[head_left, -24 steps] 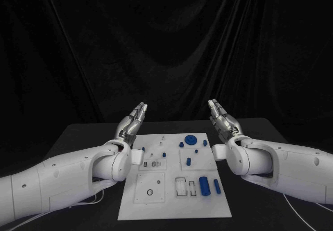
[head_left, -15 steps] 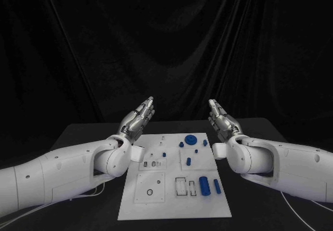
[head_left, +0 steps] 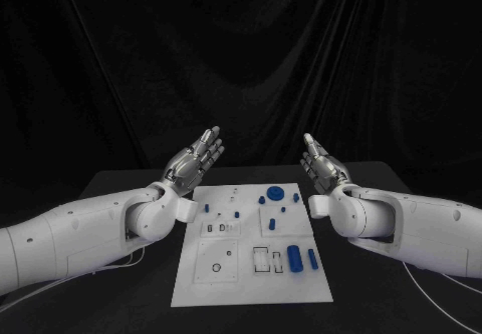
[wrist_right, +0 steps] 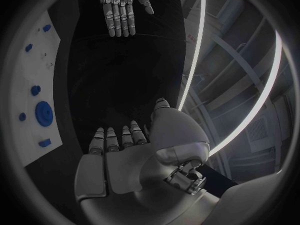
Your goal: Assemble the parts on the task board
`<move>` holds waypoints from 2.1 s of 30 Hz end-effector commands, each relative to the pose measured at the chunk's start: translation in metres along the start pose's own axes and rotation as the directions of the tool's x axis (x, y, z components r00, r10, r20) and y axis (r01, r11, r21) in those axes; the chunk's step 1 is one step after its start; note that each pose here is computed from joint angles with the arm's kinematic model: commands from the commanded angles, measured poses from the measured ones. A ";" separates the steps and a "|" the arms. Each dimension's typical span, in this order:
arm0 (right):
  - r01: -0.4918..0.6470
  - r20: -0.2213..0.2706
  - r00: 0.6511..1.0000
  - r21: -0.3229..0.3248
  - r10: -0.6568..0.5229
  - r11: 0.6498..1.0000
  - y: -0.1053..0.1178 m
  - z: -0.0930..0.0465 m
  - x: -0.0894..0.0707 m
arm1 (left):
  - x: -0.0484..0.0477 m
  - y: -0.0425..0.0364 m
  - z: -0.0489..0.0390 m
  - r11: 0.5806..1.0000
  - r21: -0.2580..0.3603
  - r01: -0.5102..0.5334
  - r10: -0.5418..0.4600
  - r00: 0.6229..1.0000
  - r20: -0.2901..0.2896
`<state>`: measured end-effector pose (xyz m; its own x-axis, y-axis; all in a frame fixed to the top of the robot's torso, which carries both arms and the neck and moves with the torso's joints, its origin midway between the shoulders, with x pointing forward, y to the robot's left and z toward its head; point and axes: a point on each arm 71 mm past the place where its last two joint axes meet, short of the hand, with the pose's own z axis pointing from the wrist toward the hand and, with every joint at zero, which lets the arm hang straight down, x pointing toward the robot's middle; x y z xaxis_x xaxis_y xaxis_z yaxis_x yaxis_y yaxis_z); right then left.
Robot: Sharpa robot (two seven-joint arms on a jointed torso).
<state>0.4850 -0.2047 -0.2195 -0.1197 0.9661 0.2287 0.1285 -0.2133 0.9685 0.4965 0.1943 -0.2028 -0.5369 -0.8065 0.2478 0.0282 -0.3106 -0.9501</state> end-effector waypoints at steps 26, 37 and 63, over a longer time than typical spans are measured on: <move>0.837 -0.068 0.317 -0.450 -0.946 0.312 0.115 0.018 0.015 | -0.0101 -0.0497 -0.0527 0.979 0.112 -0.173 0.188 0.972 -0.142; 0.781 0.055 -0.415 -0.491 -0.908 -0.386 0.109 0.040 0.048 | -0.0109 -0.0586 -0.0612 0.976 0.104 -0.193 0.207 0.968 -0.142; 0.685 0.102 -0.564 -0.497 -0.819 -0.533 0.070 0.054 0.066 | -0.0089 -0.0598 -0.0618 0.979 0.087 -0.183 0.195 0.967 -0.162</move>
<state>0.5383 -0.1471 -0.1423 0.0229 -0.3430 -0.9390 -0.6525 0.7065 -0.2740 0.4478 0.2520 -0.1644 -0.6397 -0.7682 0.0241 0.1707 -0.1726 -0.9701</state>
